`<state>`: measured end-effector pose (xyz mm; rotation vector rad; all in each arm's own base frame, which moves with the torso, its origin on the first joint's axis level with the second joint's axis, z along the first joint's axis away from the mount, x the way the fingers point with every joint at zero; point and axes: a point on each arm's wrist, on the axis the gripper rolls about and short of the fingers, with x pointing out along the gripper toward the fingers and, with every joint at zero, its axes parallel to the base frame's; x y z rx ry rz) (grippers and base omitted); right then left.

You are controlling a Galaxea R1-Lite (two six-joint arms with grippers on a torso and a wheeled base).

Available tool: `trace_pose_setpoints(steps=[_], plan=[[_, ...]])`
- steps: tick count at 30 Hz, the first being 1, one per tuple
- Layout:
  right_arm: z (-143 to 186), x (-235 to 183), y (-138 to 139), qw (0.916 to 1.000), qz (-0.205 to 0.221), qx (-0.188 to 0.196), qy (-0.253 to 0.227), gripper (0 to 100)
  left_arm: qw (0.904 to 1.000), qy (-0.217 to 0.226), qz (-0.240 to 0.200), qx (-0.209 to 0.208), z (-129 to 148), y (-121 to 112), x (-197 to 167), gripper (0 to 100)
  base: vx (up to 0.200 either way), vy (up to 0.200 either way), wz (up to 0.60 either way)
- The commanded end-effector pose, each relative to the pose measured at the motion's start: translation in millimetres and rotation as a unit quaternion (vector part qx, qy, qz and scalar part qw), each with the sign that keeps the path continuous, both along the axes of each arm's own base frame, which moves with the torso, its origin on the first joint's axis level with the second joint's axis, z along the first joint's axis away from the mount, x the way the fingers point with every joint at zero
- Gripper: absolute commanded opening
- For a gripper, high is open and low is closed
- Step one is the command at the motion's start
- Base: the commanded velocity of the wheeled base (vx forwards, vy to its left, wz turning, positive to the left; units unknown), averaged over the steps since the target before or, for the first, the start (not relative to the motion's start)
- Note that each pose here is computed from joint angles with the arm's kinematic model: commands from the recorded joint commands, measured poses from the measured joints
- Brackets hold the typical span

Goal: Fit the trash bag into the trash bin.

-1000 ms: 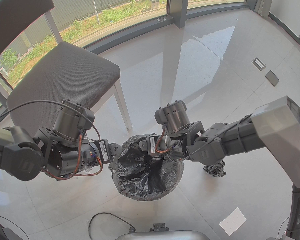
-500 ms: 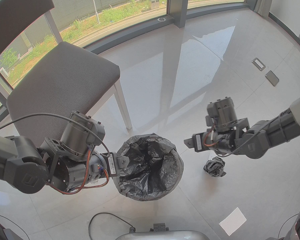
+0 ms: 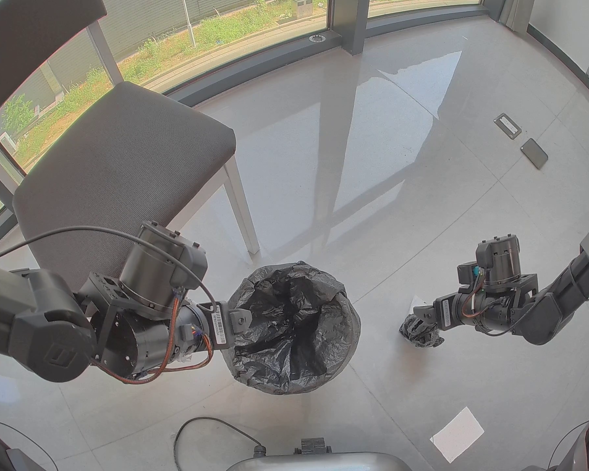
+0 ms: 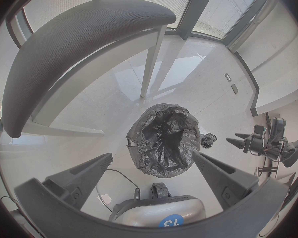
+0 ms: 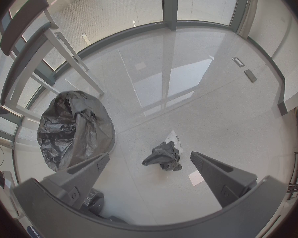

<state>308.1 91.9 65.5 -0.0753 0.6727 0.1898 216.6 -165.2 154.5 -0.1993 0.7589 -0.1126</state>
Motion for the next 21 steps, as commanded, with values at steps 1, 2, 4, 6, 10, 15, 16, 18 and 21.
trace_pose_setpoints(steps=[1,2,4,6,10,15,16,18,21], plan=[[-25.6,3.5,-11.4,0.999,-0.008,-0.003,0.043,100,1.0,0.003,0.005,0.002,-2.2,1.9,1.5,100,0.0,0.0,0.0],[-28.2,4.5,-12.1,0.9989,-0.008,-0.002,0.046,100,1.0,0.003,0.005,0.002,-2.2,1.9,1.5,100,0.0,0.0,0.0],[-36.6,8.2,-12.9,0.9985,-0.007,-0.001,0.054,100,1.0,0.004,0.005,0.004,-3.0,1.6,1.9,100,0.0,0.0,0.0],[-40.9,9.3,-12.5,0.9984,-0.004,0.001,0.057,100,1.0,0.005,0.005,0.005,-3.8,1.3,2.3,100,0.0,0.0,0.0],[-64.4,19.7,-12.0,0.9976,0.011,0.01,0.067,100,0.9999,0.01,0.005,0.007,-6.8,0.0,3.9,100,0.0,0.0,0.0],[-86.2,39.8,-15.5,0.9975,0.003,0.008,0.07,100,0.9998,0.008,0.014,0.011,-6.9,3.0,5.9,100,0.0,0.0,0.0],[-90.7,43.2,-17.0,0.9974,0.001,0.007,0.072,100,0.9998,0.008,0.017,0.011,-6.9,4.4,6.9,100,0.0,0.0,0.0],[-99.4,50.1,-20.2,0.9972,-0.002,0.004,0.074,100,0.9997,0.009,0.021,0.011,-7.3,5.9,8.3,100,0.0,0.0,0.0],[-107.9,59.5,-24.7,0.9973,-0.007,0.003,0.073,100,0.9995,0.01,0.027,0.011,-7.7,8.5,9.8,100,0.0,0.0,0.0]])
